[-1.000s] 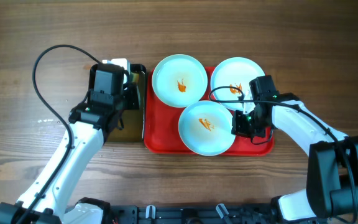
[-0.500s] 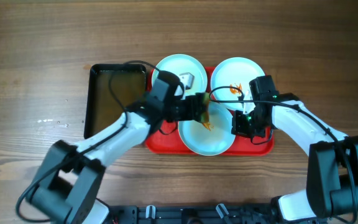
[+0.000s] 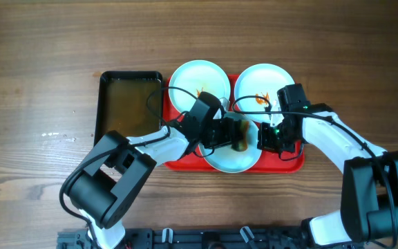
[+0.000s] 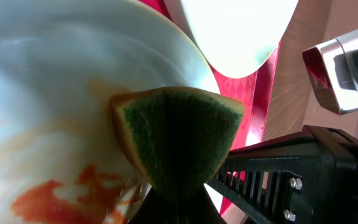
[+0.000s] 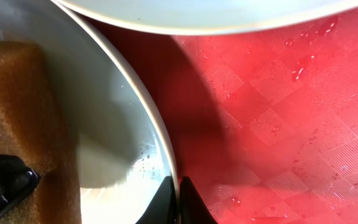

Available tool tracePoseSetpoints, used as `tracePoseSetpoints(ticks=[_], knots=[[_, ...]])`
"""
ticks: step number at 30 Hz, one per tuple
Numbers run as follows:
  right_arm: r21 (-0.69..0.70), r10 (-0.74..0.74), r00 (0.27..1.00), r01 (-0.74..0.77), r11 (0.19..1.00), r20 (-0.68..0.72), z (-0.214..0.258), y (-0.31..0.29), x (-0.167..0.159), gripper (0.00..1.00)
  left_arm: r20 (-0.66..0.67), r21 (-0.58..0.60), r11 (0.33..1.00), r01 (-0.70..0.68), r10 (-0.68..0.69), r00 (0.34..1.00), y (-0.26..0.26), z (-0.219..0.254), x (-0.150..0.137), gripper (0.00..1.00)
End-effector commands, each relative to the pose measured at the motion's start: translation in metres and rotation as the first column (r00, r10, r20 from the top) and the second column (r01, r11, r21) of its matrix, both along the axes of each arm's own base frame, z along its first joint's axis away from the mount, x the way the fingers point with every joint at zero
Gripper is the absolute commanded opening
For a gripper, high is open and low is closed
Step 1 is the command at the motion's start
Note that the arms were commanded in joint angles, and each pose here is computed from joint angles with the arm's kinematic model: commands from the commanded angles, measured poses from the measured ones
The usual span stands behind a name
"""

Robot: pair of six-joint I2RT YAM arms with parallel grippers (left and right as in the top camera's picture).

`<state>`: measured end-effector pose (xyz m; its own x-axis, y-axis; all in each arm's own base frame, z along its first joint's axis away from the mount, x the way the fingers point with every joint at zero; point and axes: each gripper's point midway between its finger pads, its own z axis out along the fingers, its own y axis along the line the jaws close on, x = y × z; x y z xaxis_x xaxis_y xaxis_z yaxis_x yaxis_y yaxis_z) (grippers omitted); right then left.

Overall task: Clean dirty plates on tray and stack at the side
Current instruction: 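Scrub the front plate with the sponge in the left gripper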

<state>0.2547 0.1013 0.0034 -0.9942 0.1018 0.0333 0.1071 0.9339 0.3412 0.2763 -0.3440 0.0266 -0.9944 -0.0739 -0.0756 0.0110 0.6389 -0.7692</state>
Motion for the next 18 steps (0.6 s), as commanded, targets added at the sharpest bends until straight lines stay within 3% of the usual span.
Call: tracePoseSetpoints(ticks=[1, 5, 8, 13, 18], knots=[[-0.013, 0.002, 1.0, -0.002, 1.0, -0.019, -0.006, -0.001, -0.005, 0.04, 0.0, -0.008, 1.0, 0.002, -0.002, 1.0, -0.004, 0.001, 0.002, 0.04], [-0.013, 0.002, 1.0, -0.002, 1.0, -0.019, -0.006, -0.001, -0.005, 0.04, -0.027, 0.038, 0.999, -0.019, 0.02, 0.999, 0.003, -0.008, 0.0, 0.04], [-0.013, 0.002, 1.0, -0.002, 1.0, -0.019, -0.006, -0.001, -0.005, 0.04, 0.004, 0.15, 0.985, -0.083, 0.084, 0.996, 0.021, -0.024, 0.008, 0.04], [-0.013, 0.003, 1.0, -0.003, 1.0, -0.019, -0.006, -0.001, -0.005, 0.04, 0.134, 0.187, 0.982, -0.029, 0.003, 0.991, 0.037, -0.013, 0.021, 0.04], [-0.013, 0.002, 1.0, -0.002, 1.0, -0.019, -0.006, -0.001, -0.005, 0.04, 0.134, 0.321, 0.94, -0.116, 0.076, 0.988, 0.077, -0.017, 0.029, 0.04]])
